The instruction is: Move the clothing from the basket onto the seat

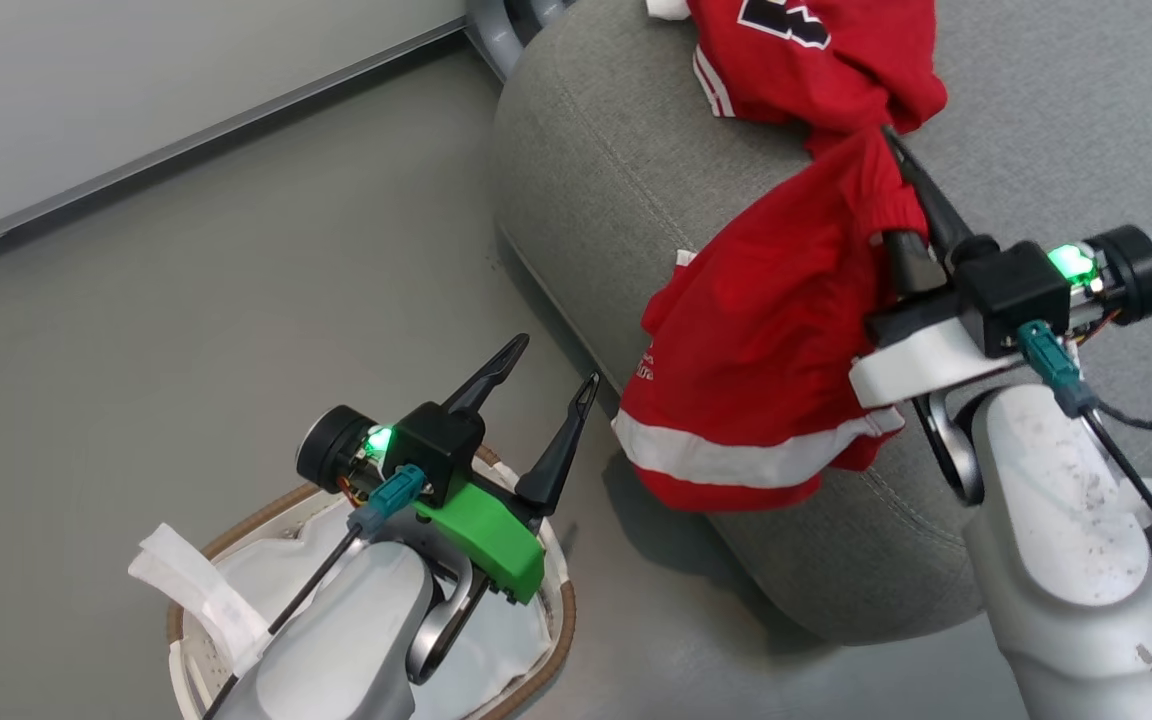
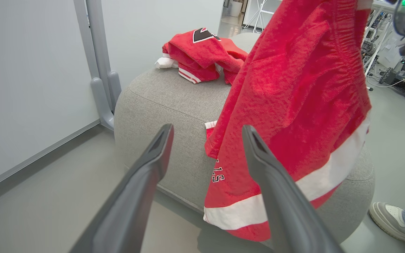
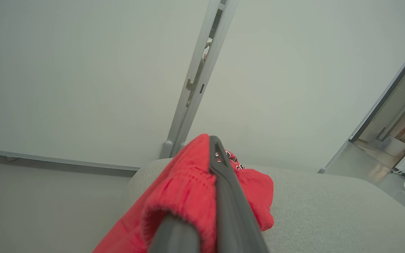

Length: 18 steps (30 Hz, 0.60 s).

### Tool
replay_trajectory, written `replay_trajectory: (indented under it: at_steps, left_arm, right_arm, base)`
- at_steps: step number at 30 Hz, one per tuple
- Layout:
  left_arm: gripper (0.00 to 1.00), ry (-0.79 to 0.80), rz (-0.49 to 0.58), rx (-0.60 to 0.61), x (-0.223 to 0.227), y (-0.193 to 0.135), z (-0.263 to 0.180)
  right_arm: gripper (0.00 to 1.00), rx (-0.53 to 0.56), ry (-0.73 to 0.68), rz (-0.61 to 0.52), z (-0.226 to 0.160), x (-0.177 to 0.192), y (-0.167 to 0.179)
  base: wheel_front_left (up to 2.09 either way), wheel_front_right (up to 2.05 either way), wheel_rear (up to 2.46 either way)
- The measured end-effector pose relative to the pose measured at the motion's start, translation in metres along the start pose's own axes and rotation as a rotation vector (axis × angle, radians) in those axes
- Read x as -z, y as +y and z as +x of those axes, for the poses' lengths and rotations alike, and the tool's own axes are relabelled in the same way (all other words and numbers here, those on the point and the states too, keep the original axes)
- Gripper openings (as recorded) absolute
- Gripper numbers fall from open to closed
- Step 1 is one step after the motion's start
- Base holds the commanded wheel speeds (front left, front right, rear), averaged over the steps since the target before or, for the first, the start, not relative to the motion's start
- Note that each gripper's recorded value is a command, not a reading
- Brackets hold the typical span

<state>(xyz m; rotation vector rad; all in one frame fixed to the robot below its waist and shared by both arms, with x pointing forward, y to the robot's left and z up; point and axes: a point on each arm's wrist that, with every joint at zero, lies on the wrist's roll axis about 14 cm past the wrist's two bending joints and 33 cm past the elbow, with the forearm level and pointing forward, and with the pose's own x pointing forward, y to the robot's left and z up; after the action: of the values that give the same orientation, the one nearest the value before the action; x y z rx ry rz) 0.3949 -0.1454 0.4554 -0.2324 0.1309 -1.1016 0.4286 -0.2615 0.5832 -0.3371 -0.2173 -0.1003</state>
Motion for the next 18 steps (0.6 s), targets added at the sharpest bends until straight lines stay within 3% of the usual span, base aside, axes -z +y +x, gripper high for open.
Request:
replay_trajectory:
  at_steps: [7, 14, 18]
  left_arm:
    - [1.0, -0.022, -0.005, -0.076, -0.005, 0.021, -0.015]
    - [1.0, -0.049, 0.014, -0.15, -0.014, 0.047, -0.03]
    - [1.0, -0.048, 0.015, -0.193, -0.011, 0.063, -0.039]
  right_arm:
    - [0.0, -0.037, -0.164, -0.135, 0.064, -0.049, -0.012]
    - [0.0, -0.005, -0.282, -0.308, 0.129, -0.099, -0.056]
    - [0.0, 0.054, -0.274, -0.368, 0.157, -0.105, -0.091]
  base:
    - [0.0, 0.0, 0.0]
    - [0.0, 0.0, 0.0]
    - [0.0, 0.0, 0.0]
